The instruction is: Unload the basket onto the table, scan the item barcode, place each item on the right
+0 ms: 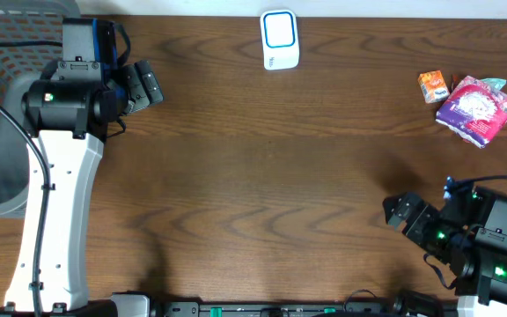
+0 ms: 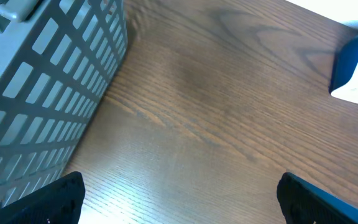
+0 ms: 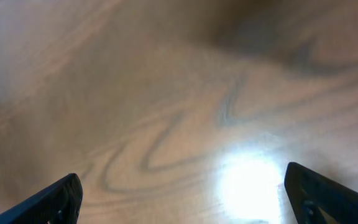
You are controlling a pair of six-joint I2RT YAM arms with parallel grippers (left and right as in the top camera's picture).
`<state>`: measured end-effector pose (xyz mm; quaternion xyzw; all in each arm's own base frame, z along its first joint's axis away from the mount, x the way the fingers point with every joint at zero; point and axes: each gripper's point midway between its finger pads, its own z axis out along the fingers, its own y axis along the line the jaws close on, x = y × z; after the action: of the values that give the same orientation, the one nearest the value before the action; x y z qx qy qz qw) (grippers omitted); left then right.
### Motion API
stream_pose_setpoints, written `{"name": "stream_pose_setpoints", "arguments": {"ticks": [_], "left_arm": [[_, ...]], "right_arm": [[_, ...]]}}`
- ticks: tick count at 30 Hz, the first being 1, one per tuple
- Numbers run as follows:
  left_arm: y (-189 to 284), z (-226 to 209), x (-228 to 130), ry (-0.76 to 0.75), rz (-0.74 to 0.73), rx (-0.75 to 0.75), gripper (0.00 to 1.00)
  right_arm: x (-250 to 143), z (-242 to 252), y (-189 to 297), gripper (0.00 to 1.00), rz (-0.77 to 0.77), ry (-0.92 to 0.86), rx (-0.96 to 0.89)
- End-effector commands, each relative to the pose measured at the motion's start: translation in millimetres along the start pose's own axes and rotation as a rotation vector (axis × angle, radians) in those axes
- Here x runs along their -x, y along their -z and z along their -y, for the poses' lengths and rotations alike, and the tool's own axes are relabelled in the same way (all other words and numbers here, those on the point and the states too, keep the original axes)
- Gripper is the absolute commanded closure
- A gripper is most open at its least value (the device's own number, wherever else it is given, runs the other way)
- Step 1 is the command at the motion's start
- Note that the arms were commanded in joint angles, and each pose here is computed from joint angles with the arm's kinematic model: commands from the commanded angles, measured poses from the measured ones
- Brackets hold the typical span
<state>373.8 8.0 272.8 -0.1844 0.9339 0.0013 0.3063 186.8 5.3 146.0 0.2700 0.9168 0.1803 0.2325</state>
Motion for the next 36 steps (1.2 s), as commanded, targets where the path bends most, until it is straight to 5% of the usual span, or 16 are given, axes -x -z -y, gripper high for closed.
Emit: {"name": "stream_pose_setpoints", "arguments": {"ticks": [1,16,27,36], "left_arm": [[-3,-3,-1,0.012,-0.007,0.017,0.02],[-3,-3,-1,0.012,-0.007,0.017,0.02],[-3,-3,-1,0.012,-0.007,0.017,0.02],[-3,-3,-1,0.012,-0.007,0.017,0.02]], "right_arm": [[-3,1,-2,0.01,-0.012,-0.008,-0.003],[23,-67,-4,0.01,0.188,0.565,0.115],[18,-65,-2,0.01,0.268,0.607,0.145],[10,-55,-6,0.01,0.505,0.644,0.235]]}}
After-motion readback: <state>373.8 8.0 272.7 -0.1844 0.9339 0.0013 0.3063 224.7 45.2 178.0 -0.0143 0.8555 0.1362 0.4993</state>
